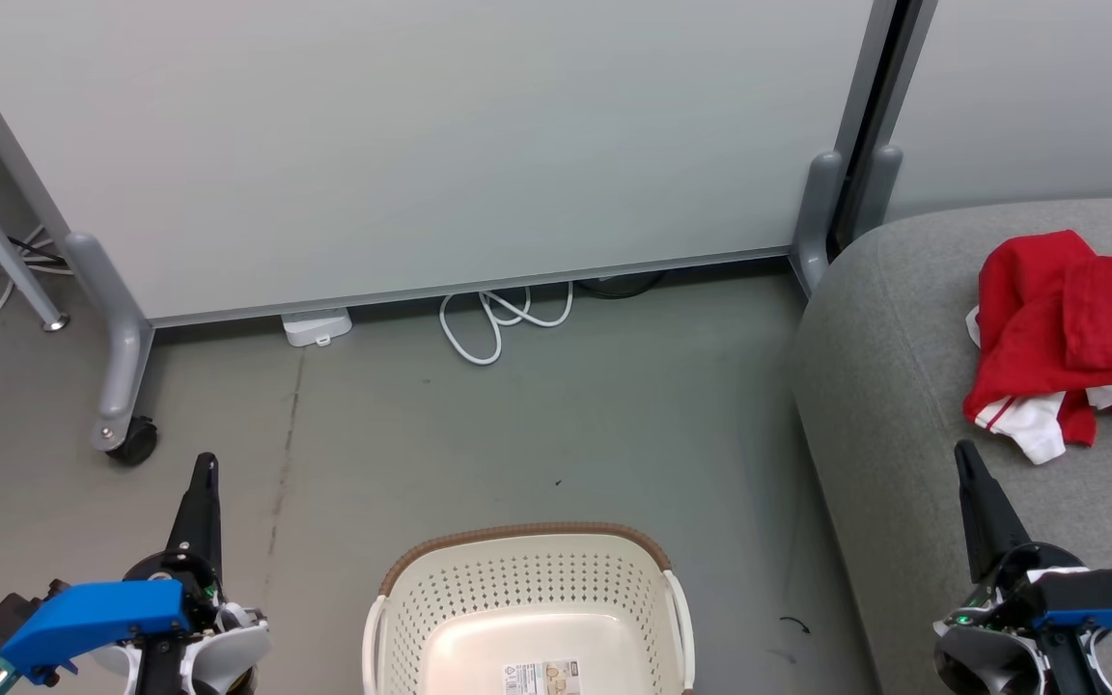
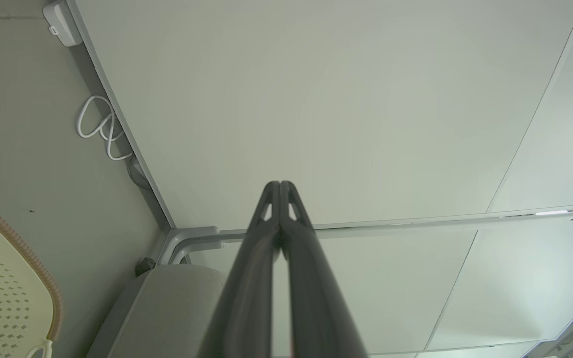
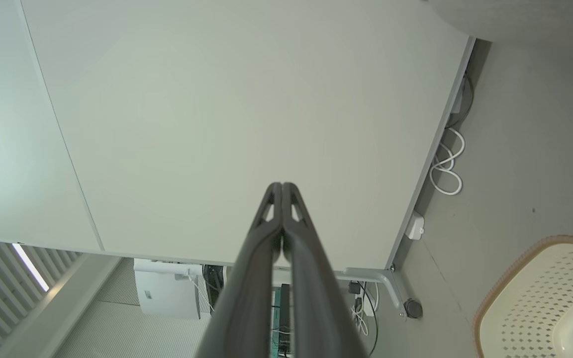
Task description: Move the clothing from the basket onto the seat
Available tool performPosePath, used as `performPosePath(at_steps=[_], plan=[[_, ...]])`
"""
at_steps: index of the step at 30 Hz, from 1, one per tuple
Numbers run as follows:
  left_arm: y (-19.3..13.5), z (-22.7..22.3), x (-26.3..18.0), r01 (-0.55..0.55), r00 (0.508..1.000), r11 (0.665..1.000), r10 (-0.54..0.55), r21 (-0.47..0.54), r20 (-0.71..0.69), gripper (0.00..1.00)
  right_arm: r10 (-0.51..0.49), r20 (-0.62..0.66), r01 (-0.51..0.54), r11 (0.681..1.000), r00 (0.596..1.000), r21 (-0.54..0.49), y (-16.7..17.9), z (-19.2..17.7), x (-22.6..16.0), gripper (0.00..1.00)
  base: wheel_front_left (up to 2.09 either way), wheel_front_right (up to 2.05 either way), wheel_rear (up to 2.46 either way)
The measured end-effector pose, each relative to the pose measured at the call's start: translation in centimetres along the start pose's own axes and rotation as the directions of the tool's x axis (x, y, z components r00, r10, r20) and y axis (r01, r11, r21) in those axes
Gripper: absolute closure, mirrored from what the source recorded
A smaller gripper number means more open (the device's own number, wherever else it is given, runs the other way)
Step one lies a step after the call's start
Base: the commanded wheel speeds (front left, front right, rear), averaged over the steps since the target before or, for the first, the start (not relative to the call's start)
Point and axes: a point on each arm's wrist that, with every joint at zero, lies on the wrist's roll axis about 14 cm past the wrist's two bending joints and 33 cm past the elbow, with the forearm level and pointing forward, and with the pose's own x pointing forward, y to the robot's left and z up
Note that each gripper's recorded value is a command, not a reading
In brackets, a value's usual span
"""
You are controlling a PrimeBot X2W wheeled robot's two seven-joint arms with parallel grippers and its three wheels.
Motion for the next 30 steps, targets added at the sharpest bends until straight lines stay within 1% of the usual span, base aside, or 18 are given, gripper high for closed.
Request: performPosePath(at_steps=[9, 30], plan=[[-0.36, 0.02, 0.15, 0.015, 1.0, 0.998, -0.015, -0.056, -0.003, 1.0, 0.008, -0.001, -0.008, 0.998, 1.0, 0.061, 0.14, 0.08, -0.01, 1.0, 0.0, 0.0, 0.0], [-0.42, 0.02, 0.18, 0.016, 1.0, 0.998, -0.016, -0.056, -0.003, 1.0, 0.01, -0.001, -0.01, 0.998, 1.0, 0.061, 0.22, 0.08, 0.04, 1.0, 0.0, 0.0, 0.0]])
